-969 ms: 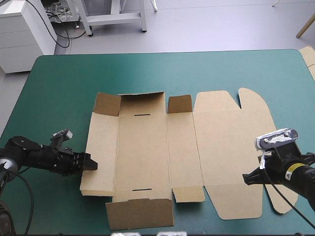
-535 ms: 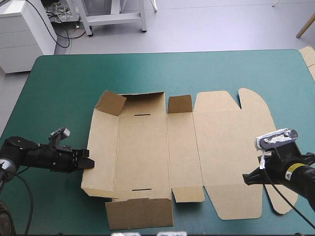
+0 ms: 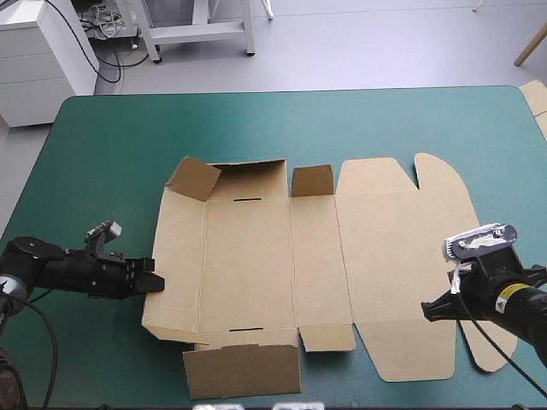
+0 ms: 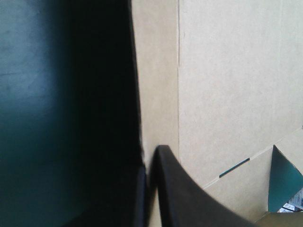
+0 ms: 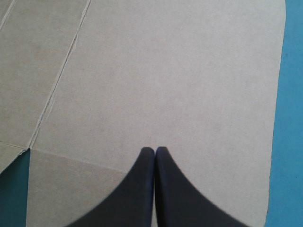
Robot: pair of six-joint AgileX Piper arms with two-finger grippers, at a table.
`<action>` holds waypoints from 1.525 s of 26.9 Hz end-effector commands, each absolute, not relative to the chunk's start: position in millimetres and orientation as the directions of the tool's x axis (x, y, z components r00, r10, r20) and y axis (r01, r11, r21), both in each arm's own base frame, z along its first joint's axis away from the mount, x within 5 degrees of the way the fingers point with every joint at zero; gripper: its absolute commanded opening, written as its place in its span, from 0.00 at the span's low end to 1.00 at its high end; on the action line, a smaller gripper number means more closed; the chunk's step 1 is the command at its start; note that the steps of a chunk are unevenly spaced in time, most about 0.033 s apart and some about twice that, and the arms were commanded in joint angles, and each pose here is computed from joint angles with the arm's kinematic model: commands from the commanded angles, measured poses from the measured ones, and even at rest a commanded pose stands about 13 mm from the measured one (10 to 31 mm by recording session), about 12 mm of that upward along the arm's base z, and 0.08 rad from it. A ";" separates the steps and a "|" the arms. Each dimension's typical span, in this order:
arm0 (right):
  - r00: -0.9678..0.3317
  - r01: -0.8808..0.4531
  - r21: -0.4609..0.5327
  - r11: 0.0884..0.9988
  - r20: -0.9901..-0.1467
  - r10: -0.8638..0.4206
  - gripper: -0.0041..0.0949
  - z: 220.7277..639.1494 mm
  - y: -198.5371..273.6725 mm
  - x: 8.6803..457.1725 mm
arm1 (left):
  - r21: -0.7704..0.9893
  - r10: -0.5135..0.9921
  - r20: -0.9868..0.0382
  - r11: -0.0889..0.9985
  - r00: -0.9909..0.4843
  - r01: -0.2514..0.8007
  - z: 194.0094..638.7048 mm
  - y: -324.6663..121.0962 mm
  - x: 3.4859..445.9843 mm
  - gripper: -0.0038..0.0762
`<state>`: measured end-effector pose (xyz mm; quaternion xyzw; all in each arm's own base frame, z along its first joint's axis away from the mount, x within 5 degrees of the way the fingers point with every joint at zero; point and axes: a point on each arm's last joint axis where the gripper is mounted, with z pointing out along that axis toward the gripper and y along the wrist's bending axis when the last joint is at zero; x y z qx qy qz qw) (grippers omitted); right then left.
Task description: Fold the box
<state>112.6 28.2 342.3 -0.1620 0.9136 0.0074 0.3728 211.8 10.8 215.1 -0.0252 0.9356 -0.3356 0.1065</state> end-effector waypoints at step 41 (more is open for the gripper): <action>-0.623 -0.291 -0.114 0.950 -0.731 -0.279 0.02 352.4 27.7 114.5 | -0.232 0.192 -0.351 0.930 -0.916 0.284 342.6 -29.0 239.9 0.76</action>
